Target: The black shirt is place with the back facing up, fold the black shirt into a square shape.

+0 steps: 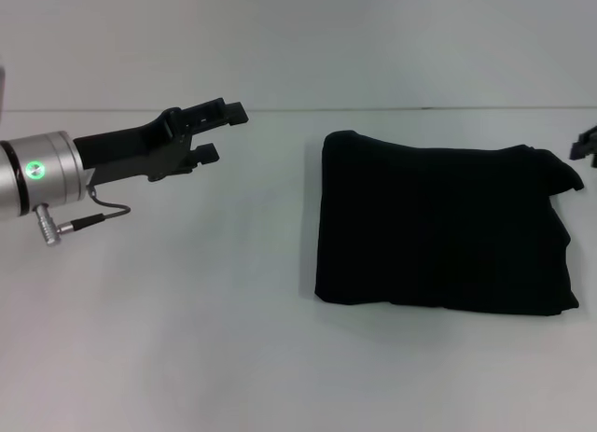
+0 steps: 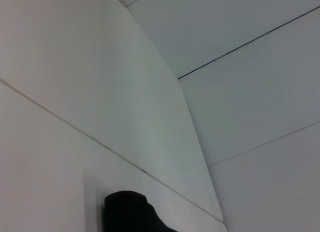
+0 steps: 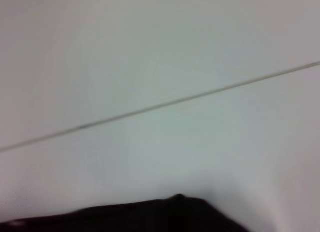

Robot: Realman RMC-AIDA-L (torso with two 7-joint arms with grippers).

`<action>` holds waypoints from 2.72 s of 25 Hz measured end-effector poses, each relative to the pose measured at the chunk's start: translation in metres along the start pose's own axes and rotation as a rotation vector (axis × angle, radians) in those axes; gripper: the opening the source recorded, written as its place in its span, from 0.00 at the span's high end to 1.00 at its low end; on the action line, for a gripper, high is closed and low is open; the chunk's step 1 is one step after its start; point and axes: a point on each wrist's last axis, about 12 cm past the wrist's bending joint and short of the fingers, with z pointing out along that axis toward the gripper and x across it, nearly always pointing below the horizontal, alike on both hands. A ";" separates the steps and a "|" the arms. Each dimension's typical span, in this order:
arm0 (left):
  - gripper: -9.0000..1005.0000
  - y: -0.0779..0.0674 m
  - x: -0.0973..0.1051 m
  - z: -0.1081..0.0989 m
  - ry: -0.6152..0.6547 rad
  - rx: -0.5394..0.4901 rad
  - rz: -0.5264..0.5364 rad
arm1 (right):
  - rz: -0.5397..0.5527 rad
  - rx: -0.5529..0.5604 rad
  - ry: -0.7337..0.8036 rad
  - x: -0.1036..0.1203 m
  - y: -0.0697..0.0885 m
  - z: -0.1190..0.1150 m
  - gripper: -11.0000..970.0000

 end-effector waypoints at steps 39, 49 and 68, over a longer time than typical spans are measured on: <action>0.06 0.024 0.073 0.006 0.278 -0.002 -0.206 | 0.097 -0.331 0.020 -0.009 -0.020 -0.055 0.35; 0.08 0.025 0.105 0.041 0.273 -0.039 -0.254 | 0.116 -0.345 0.031 -0.012 -0.018 -0.060 0.32; 0.36 0.024 0.108 0.071 0.254 -0.126 -0.233 | 0.110 -0.349 0.022 -0.013 -0.017 -0.060 0.31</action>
